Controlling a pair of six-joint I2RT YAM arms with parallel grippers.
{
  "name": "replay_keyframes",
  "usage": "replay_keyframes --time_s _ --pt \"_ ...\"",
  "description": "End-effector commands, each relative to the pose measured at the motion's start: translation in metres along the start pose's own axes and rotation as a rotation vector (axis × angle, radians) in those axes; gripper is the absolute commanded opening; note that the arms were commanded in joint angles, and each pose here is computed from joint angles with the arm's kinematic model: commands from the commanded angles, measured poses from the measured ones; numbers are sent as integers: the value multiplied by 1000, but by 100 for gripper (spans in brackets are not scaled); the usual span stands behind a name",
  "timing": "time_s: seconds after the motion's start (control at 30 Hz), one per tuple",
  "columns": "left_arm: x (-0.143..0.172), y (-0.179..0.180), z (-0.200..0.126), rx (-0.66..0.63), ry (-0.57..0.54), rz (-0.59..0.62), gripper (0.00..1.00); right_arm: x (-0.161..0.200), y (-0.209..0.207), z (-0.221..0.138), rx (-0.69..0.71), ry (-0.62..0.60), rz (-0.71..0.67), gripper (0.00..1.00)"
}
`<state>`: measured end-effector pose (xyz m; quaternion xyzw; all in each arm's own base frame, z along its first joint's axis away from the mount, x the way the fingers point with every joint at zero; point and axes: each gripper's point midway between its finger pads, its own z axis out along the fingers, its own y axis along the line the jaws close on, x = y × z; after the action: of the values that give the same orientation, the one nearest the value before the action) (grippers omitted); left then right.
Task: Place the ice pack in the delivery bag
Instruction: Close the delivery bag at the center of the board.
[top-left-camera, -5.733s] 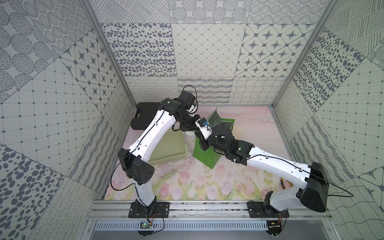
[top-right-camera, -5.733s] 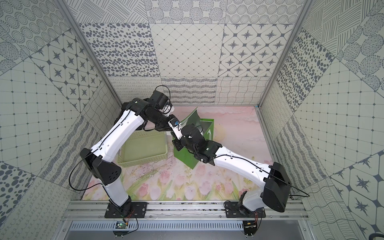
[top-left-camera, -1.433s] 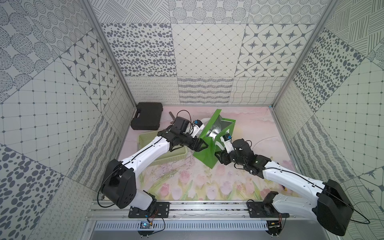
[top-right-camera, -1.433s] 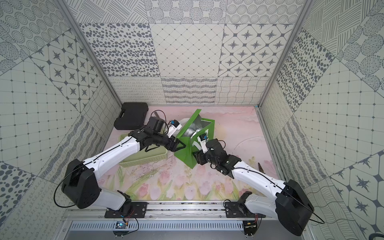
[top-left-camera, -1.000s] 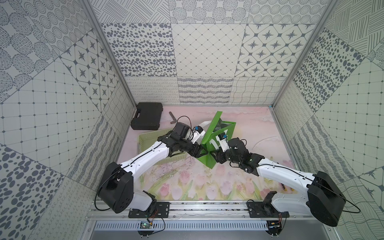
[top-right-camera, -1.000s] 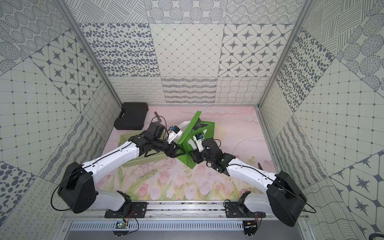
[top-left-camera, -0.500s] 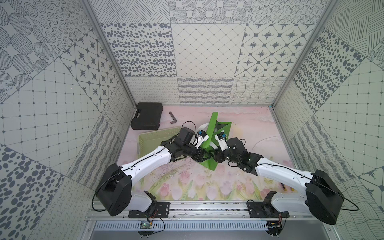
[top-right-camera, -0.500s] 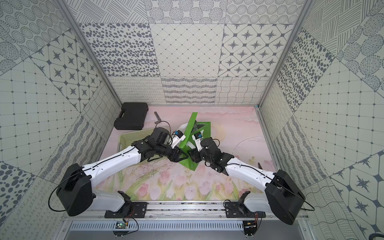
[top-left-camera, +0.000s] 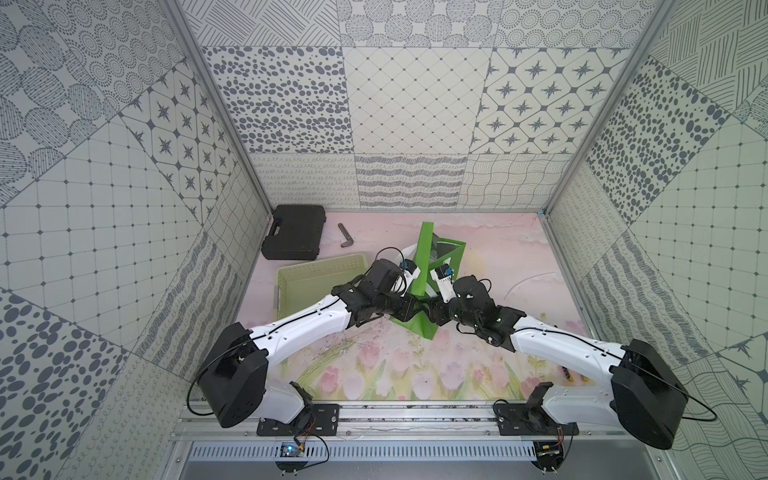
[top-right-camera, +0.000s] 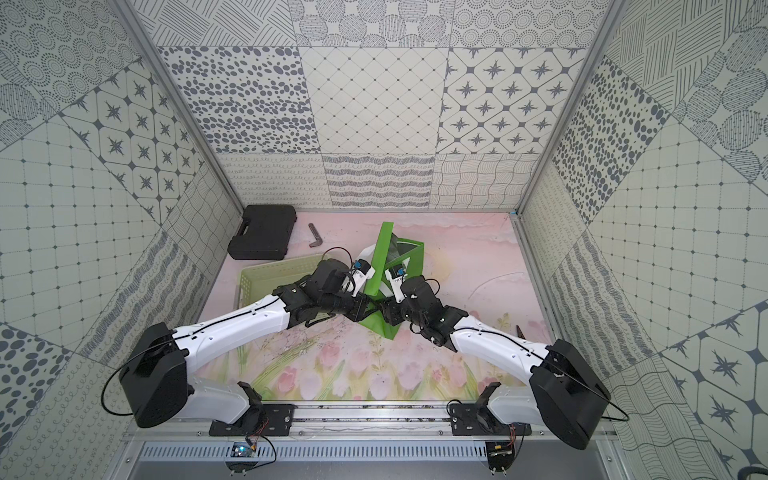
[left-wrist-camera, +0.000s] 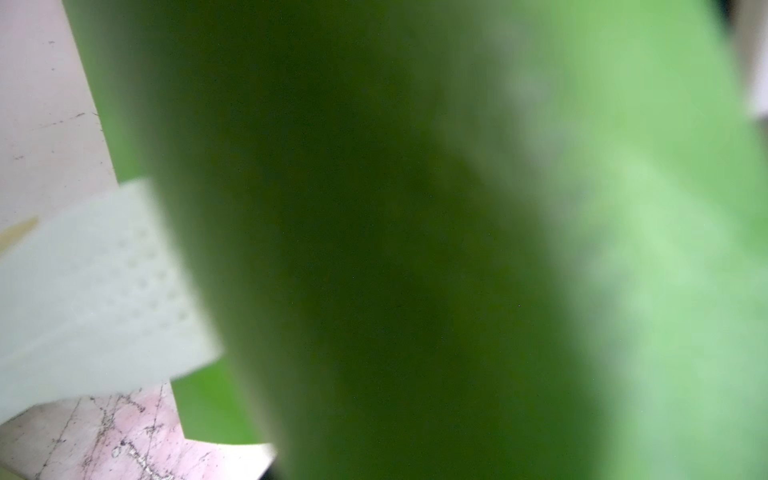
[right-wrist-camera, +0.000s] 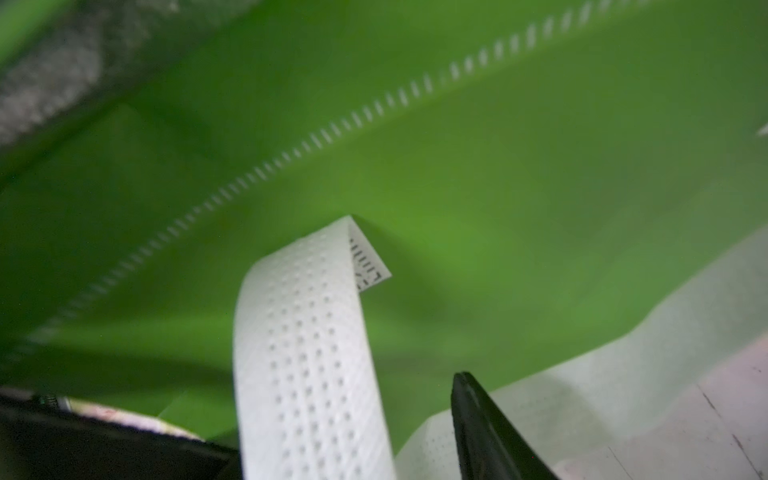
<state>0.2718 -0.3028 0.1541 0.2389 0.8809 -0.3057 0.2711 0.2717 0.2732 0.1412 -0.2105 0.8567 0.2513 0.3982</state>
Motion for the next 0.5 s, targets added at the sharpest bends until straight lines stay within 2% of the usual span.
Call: replay_keyframes --time_s 0.0,0.17,0.47 --pt "-23 13 4 -96 -104 -62 34 -6 1 -7 6 -40 -5 57" --pt "-24 15 2 -118 -123 -79 35 0 -10 -16 43 -36 -18 57" --pt "-26 11 5 -127 -193 -108 47 16 -12 -10 20 -12 8 53"
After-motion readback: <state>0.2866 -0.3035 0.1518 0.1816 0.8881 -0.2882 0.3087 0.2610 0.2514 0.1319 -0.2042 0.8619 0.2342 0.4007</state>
